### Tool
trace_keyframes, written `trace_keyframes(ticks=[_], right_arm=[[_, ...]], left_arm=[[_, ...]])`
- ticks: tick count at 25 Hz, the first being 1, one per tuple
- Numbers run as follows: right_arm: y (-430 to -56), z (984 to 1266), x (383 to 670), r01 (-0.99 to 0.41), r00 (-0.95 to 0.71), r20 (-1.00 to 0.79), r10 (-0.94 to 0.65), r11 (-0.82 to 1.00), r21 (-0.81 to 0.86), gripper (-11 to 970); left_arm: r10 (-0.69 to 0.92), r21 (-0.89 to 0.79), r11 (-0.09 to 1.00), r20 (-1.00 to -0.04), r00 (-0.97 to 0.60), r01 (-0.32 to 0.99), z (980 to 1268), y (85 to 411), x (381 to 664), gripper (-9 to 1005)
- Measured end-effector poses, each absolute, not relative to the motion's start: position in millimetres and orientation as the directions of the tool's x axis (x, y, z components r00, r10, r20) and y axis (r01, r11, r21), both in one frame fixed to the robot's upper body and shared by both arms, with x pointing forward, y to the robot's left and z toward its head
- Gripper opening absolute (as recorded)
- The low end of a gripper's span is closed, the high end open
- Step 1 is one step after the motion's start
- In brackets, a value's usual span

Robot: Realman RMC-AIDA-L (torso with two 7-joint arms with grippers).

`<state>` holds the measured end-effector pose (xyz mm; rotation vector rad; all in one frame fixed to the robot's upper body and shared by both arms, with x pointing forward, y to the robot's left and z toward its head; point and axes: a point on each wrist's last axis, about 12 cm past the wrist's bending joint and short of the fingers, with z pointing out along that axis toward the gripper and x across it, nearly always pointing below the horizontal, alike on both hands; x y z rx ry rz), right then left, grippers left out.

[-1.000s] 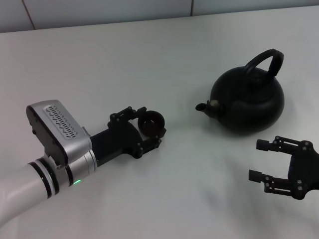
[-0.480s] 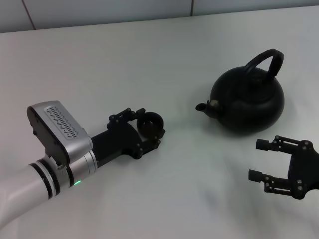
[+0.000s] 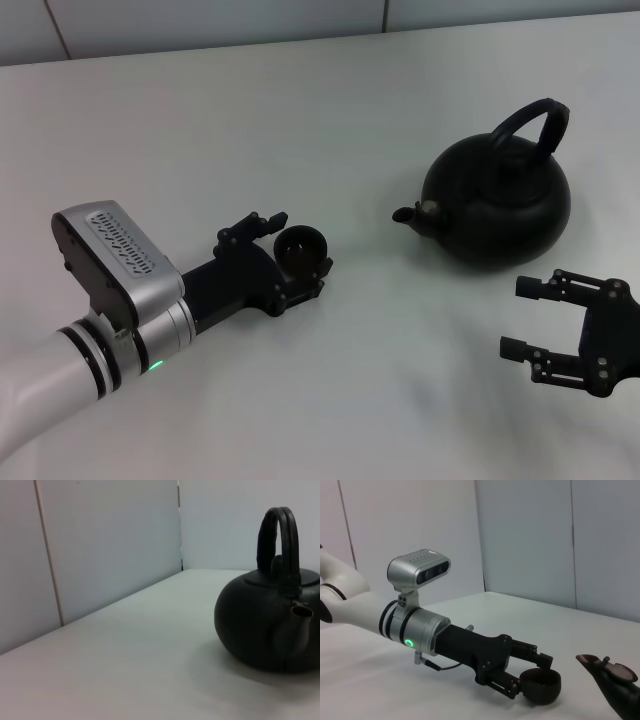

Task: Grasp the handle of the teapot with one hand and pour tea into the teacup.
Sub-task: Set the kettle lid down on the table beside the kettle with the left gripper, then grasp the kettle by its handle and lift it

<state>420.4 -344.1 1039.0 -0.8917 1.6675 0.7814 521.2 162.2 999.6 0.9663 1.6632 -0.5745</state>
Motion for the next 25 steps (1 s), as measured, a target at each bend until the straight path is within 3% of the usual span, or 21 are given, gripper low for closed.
trace_keyframes(ticks=[7,12,13,16,18,19,21,25], right_arm=[[-344,1039,421,-0.857,-0.181,-0.967,-0.179,0.511,0.066,727],[-345,1040,422,-0.856,-0.176,-0.967,-0.183,0.514,0.058,728],[-346,1041,424,-0.856,-0.173,-0.968,-0.184,0.515,0.055,728],[-346,1043,425,-0.853,-0.174,-0.969,-0.176,0.519,0.059,728],[-346,1043,425,-0.852,-0.174,-0.969,-0.175,0.52,0.06,728],[-346,1043,425,-0.852,-0.175,-0.969,-0.174,0.52,0.06,728],[-346,1042,425,-0.851,-0.176,-0.969,-0.17,0.521,0.064,729],[-345,1042,425,-0.851,-0.179,-0.97,-0.167,0.52,0.068,729]], left_arm=[[0.256,0.087,0.569,-0.964,-0.076,0.818,1003,167,517,807],[0.129,0.061,0.592,-0.992,-0.019,0.803,1011,206,502,808],[0.067,0.032,0.6,-0.998,-0.01,0.8,1016,233,493,808],[0.012,-0.007,0.572,-1.0,-0.017,0.82,1025,267,477,808],[0.012,-0.007,0.572,-1.0,-0.017,0.82,1025,267,477,808],[-0.015,-0.027,0.552,-1.0,-0.023,0.833,1033,289,463,808],[-0.025,-0.03,0.543,-0.999,-0.02,0.839,1039,302,455,808],[-0.009,-0.03,0.518,-1.0,-0.03,0.855,1040,304,455,807]])
